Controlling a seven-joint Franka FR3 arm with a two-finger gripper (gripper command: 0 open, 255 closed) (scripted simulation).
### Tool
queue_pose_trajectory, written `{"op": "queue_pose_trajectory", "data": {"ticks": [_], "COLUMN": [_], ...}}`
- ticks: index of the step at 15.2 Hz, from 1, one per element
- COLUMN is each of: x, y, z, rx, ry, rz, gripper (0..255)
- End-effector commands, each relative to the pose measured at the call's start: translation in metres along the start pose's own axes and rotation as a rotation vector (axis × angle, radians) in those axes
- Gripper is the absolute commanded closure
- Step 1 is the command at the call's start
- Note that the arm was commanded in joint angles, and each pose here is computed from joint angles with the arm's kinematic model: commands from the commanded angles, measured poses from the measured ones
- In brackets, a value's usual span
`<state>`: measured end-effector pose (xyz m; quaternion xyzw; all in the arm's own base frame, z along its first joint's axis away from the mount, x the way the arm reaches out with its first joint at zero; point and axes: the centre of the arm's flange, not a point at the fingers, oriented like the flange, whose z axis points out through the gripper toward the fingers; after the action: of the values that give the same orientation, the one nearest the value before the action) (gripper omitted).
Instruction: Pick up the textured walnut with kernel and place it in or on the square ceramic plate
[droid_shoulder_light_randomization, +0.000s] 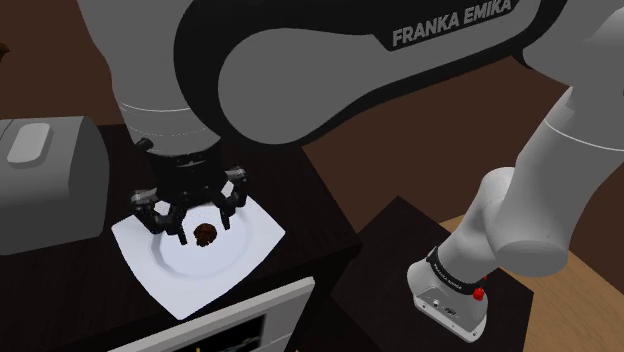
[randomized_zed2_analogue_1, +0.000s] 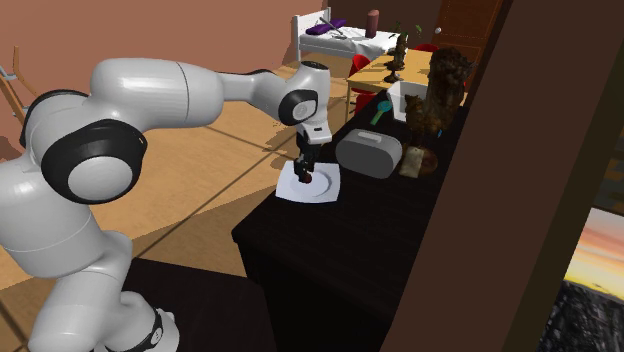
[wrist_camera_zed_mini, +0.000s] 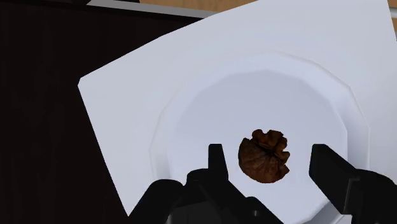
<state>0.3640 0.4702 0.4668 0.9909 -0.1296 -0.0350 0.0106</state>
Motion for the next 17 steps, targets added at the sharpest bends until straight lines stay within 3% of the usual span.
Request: {"op": "queue_pose_trajectory", "data": {"ticks": [1, 5, 9, 17], "x": [0.000, 0.000, 0.000, 0.000], "y": [0.000, 0.000, 0.000, 0.000], "z": [0.000, 0.000, -0.050, -0.050], "rx": [0.000, 0.000, 0.000, 0.000], "ry": [0.000, 0.000, 0.000, 0.000], "rz": [0.000, 0.000, 0.000, 0.000], "gripper": [0, 0, 0, 0]}}
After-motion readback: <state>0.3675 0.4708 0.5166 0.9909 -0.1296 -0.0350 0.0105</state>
